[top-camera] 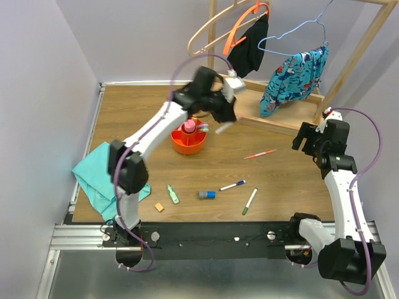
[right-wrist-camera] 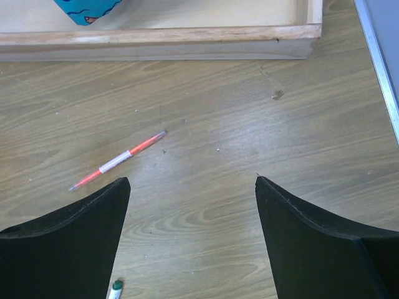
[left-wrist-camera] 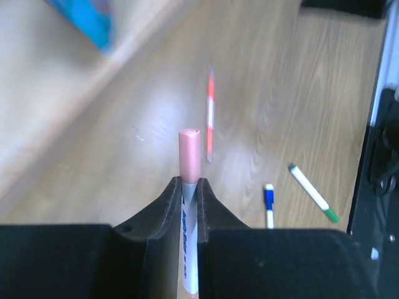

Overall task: Sort the stationery into containers
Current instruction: Pick up the pen from the center of the board, then place the pen in the storage box.

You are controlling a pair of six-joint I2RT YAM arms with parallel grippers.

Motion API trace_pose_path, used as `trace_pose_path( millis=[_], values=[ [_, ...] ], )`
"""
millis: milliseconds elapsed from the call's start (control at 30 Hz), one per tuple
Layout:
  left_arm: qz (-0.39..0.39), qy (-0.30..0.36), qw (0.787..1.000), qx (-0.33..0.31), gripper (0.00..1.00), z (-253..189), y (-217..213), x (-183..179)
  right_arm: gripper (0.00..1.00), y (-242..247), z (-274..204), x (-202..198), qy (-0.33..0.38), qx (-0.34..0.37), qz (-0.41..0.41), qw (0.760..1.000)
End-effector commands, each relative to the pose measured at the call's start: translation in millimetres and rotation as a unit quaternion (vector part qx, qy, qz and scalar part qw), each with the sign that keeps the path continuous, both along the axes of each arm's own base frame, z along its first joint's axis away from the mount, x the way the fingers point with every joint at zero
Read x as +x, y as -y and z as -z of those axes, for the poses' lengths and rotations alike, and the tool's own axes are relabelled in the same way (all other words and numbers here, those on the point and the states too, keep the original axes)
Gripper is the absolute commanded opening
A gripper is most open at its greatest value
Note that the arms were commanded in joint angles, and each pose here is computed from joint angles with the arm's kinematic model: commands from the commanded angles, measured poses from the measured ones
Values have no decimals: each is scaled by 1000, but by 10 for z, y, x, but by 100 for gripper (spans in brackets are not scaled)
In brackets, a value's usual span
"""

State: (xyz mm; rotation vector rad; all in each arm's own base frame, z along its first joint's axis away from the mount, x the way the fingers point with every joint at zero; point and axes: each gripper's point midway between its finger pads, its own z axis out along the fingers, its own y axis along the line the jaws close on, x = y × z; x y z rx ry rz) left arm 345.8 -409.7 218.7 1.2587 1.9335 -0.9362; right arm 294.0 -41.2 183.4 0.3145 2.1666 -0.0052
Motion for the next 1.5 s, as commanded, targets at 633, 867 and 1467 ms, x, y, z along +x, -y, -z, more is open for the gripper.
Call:
trace_pose_path(
  millis=[633, 867, 1467],
  values=[
    [-131, 88, 953, -260, 7, -520, -1935, 895, 88, 91, -37, 287, -14, -21, -26, 999],
    [-148, 66, 953, -257, 7, -199, -2070, 1068, 87, 151, -14, 294, -32, -29, -29, 999],
    [-140, 41, 964, -221, 18, 540, -2303, 1150, 86, 184, 105, 339, -53, -35, -43, 997]
  ],
)
